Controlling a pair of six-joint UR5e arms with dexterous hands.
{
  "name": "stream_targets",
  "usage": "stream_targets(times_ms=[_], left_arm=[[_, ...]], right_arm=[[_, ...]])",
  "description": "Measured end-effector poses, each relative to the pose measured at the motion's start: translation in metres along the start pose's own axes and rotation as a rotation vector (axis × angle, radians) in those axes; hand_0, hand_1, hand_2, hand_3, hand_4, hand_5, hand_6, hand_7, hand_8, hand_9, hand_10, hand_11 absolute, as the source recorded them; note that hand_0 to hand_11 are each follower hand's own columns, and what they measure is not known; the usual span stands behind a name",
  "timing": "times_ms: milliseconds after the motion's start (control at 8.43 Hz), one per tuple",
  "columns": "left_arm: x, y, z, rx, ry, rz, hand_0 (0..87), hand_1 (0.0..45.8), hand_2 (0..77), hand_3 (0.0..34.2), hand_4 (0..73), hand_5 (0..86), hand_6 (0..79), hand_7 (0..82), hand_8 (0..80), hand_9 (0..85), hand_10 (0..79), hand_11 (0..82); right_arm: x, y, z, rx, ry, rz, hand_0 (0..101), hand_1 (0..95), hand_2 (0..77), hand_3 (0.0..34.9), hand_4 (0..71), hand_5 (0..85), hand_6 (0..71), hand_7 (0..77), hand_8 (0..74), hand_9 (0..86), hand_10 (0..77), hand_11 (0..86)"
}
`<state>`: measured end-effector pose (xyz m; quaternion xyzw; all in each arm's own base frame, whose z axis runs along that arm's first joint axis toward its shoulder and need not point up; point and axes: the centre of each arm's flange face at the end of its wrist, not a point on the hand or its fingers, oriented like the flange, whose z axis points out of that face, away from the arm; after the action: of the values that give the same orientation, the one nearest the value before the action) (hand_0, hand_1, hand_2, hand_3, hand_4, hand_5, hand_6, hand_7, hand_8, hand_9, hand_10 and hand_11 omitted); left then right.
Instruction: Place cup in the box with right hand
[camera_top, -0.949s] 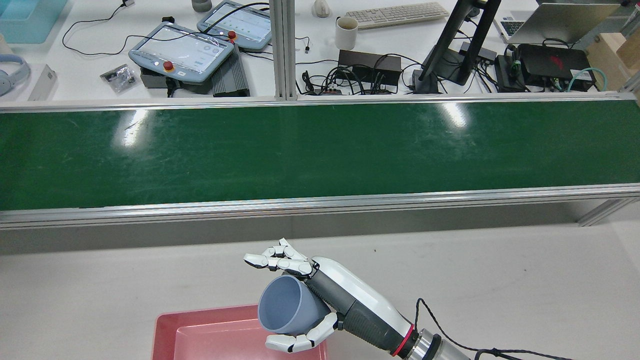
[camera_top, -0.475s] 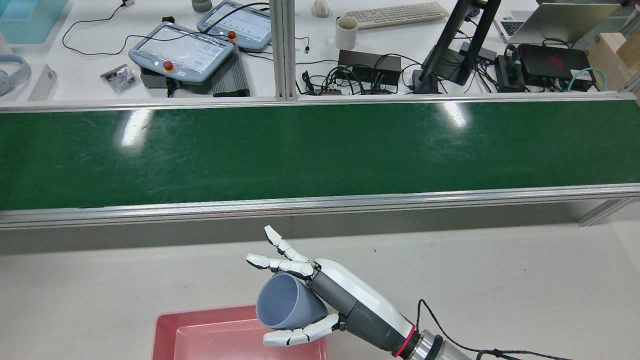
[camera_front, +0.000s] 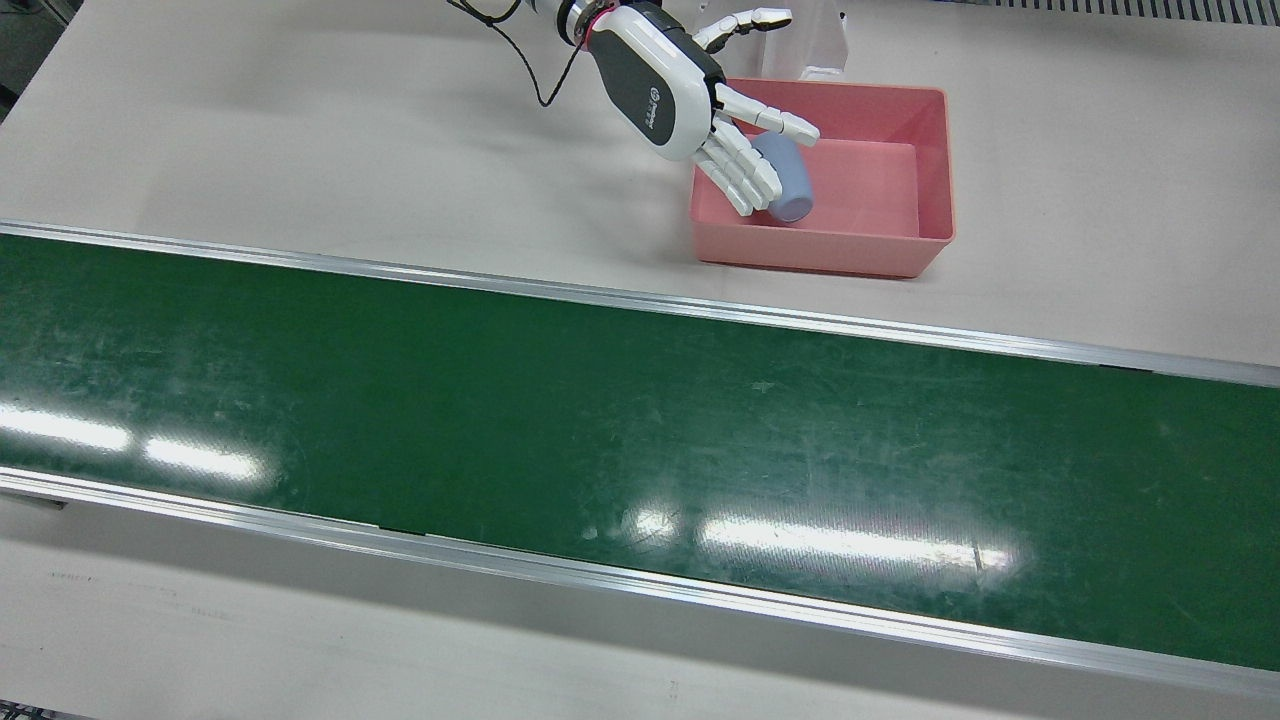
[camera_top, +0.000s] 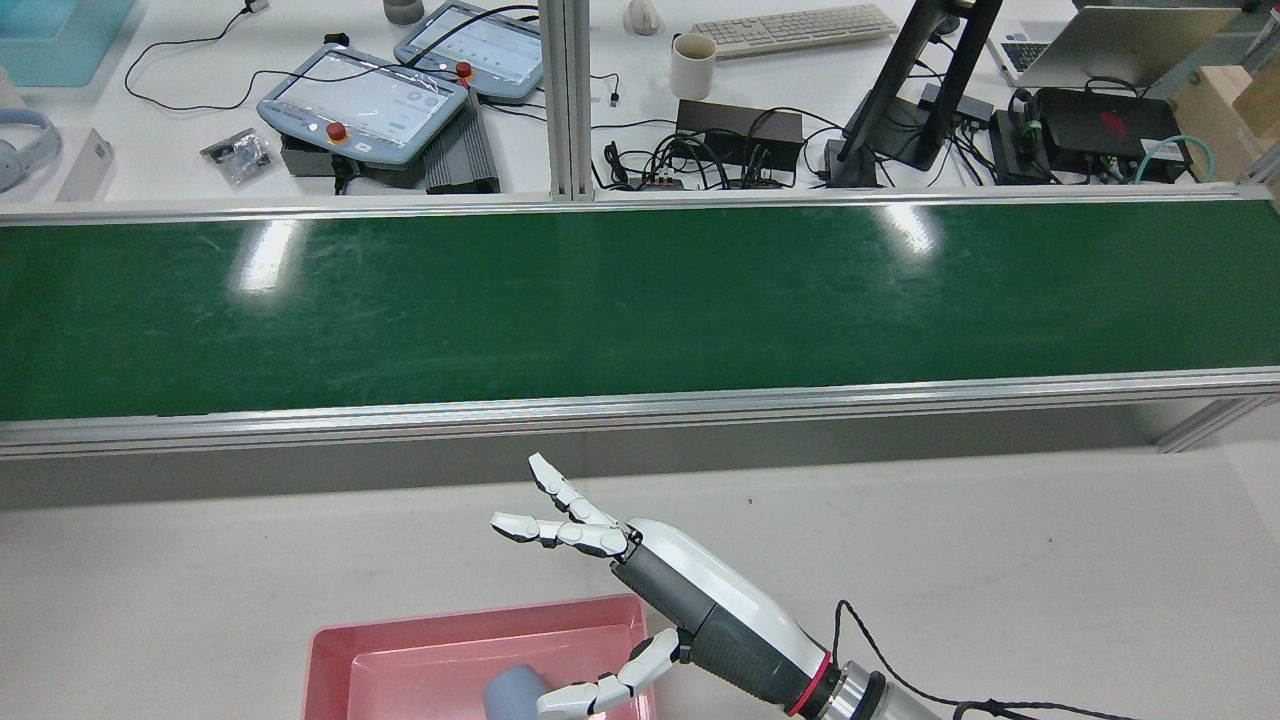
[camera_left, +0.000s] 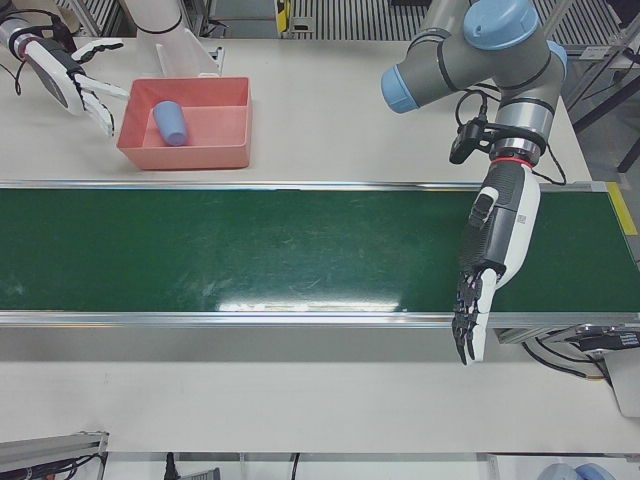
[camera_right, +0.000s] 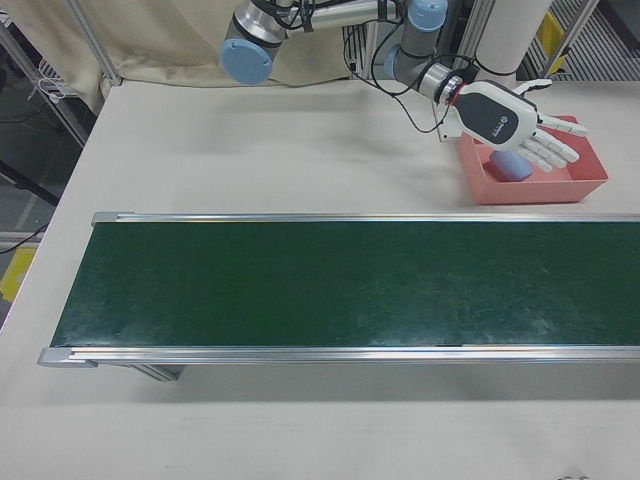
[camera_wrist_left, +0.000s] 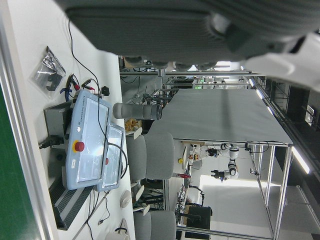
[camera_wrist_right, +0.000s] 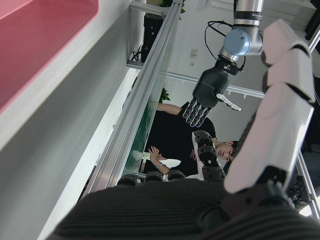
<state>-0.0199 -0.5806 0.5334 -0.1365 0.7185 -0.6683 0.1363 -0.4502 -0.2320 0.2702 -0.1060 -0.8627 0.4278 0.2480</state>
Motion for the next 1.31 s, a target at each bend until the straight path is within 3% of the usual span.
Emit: stream_targets(times_ms=[356, 475, 712, 831, 949, 1068, 1186, 1305], left_arm=[[0.000, 0.000, 0.000, 0.000, 0.000, 0.000, 0.0, 0.5, 0.5, 0.0, 0.0, 0.0, 0.0, 0.0, 0.0, 0.0, 0.0, 0.0], [0.000, 0.000, 0.000, 0.000, 0.000, 0.000, 0.0, 0.5, 0.5, 0.0, 0.0, 0.0, 0.0, 0.0, 0.0, 0.0, 0.0, 0.0], [0.000, 0.000, 0.000, 0.000, 0.000, 0.000, 0.0, 0.5, 0.5, 0.0, 0.0, 0.0, 0.0, 0.0, 0.0, 0.0, 0.0, 0.0], [0.000, 0.000, 0.000, 0.000, 0.000, 0.000, 0.0, 0.5, 0.5, 0.0, 0.0, 0.0, 0.0, 0.0, 0.0, 0.0, 0.0, 0.0], [0.000, 0.000, 0.000, 0.000, 0.000, 0.000, 0.0, 0.5, 0.5, 0.0, 0.0, 0.0, 0.0, 0.0, 0.0, 0.0, 0.0, 0.0], [0.000, 0.000, 0.000, 0.000, 0.000, 0.000, 0.0, 0.5, 0.5, 0.0, 0.0, 0.0, 0.0, 0.0, 0.0, 0.0, 0.0, 0.0], [0.000, 0.000, 0.000, 0.000, 0.000, 0.000, 0.0, 0.5, 0.5, 0.0, 0.0, 0.0, 0.0, 0.0, 0.0, 0.0, 0.0, 0.0], [0.000, 0.000, 0.000, 0.000, 0.000, 0.000, 0.0, 0.5, 0.5, 0.0, 0.0, 0.0, 0.0, 0.0, 0.0, 0.0, 0.0, 0.0]], right_arm=[[-0.010, 0.003, 0.002, -0.002, -0.021, 0.025, 46, 17.5, 20.2, 0.0, 0.0, 3.8, 0.5, 1.6, 0.0, 0.5, 0.5, 1.1], [-0.036, 0.003, 0.008, -0.005, -0.073, 0.040, 46, 16.9, 19.6, 0.0, 0.0, 4.4, 0.5, 1.1, 0.0, 0.5, 0.5, 1.1], [-0.128, -0.020, 0.015, 0.011, -0.234, 0.007, 46, 17.5, 19.1, 0.0, 0.0, 3.8, 0.5, 1.1, 0.0, 0.5, 0.5, 1.1], [-0.179, -0.046, 0.009, 0.043, -0.315, -0.024, 47, 20.2, 20.2, 0.0, 0.0, 5.5, 7.1, 30.0, 0.0, 0.5, 0.5, 0.5], [-0.225, -0.082, -0.006, 0.102, -0.373, -0.053, 47, 20.2, 20.2, 0.0, 0.0, 5.5, 7.1, 30.0, 0.0, 0.5, 0.5, 0.5], [-0.271, -0.126, -0.030, 0.188, -0.417, -0.090, 47, 17.5, 21.8, 0.0, 0.0, 5.5, 8.2, 36.0, 1.1, 14.2, 0.5, 0.5], [-0.310, -0.172, -0.054, 0.271, -0.442, -0.131, 47, 17.5, 22.4, 0.0, 0.5, 4.9, 3.8, 26.2, 1.6, 4.4, 0.5, 0.5], [-0.348, -0.224, -0.081, 0.360, -0.445, -0.174, 47, 16.4, 21.3, 0.0, 2.2, 3.3, 6.0, 24.5, 0.5, 6.5, 0.0, 0.5]])
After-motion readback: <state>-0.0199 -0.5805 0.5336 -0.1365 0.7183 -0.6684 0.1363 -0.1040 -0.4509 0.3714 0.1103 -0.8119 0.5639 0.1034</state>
